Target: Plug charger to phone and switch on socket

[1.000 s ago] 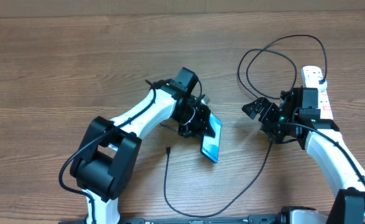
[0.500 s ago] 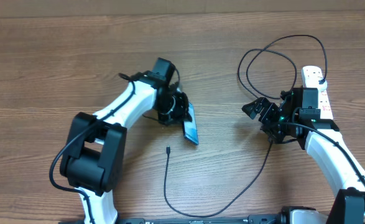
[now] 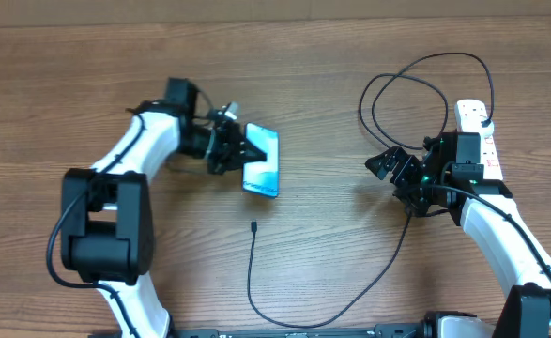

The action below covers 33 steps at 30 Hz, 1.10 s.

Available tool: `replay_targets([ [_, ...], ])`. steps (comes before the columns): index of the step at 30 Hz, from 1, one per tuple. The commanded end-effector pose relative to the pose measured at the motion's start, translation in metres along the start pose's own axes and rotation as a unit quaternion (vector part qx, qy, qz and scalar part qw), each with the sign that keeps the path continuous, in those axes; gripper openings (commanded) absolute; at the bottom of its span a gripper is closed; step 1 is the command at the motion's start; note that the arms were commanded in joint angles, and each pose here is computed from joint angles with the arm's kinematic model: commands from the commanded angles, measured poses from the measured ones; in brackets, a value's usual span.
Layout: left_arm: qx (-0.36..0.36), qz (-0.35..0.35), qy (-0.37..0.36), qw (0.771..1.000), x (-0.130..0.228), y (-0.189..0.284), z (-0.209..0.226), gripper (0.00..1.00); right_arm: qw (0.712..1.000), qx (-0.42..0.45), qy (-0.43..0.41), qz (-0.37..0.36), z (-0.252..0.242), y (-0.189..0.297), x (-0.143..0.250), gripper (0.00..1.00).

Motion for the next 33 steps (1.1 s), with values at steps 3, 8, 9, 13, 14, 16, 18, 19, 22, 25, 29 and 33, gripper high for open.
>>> replay_targets([
  [3,0.164,0.003,-0.148,0.975,0.024,0.044,-0.028,0.04,1.0,-0.001,0.01,-0.008,0.003,0.002,-0.003,1.0],
  [8,0.241,-0.053,-0.199,0.948,0.047,0.078,-0.03,0.04,1.0,-0.001,0.01,-0.008,0.003,0.002,-0.003,1.0],
  [9,0.246,-0.067,-0.207,0.944,0.052,0.083,-0.029,0.05,1.0,-0.001,0.01,-0.008,0.003,0.002,-0.003,1.0],
  [13,0.246,-0.097,-0.212,0.941,0.061,0.092,-0.011,0.04,1.0,-0.001,0.01,-0.008,0.003,0.002,-0.003,1.0],
  [14,0.247,-0.101,-0.208,0.941,0.063,0.091,-0.005,0.04,1.0,-0.001,0.01,-0.008,0.003,0.002,-0.003,1.0],
  [16,0.247,-0.11,-0.203,0.941,0.064,0.09,0.008,0.04,1.0,-0.001,0.01,-0.008,0.003,0.002,-0.003,1.0],
  [18,0.247,-0.117,-0.205,0.94,0.066,0.087,0.02,0.04,1.0,-0.001,0.01,-0.008,0.003,0.002,-0.003,1.0],
  [19,0.247,-0.12,-0.209,0.939,0.067,0.085,0.025,0.04,1.0,-0.001,0.01,-0.008,0.003,0.002,-0.003,1.0],
  [22,0.245,-0.127,-0.223,0.935,0.067,0.082,0.034,0.04,1.0,-0.001,0.01,-0.008,0.003,0.002,-0.003,1.0],
  [25,0.243,-0.131,-0.24,0.931,0.064,0.081,0.036,0.04,1.0,-0.001,0.01,-0.008,0.003,0.002,-0.003,1.0],
  [29,0.241,-0.135,-0.258,0.926,0.055,0.08,0.039,0.04,1.0,-0.001,0.01,-0.008,0.003,0.002,-0.003,1.0],
  [33,0.242,-0.132,-0.251,0.928,0.042,0.08,0.043,0.04,1.0,-0.001,0.01,-0.008,0.003,0.002,-0.003,1.0],
])
Point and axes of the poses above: each gripper's point midway between its finger pads, its own y axis back along the fingers, its own z axis along the line the jaws close on, x = y × z, the point moved 6 cm from there along y, back along the fingers, and after that the axes turned 7 degrees about y, right-handed, at the moved point
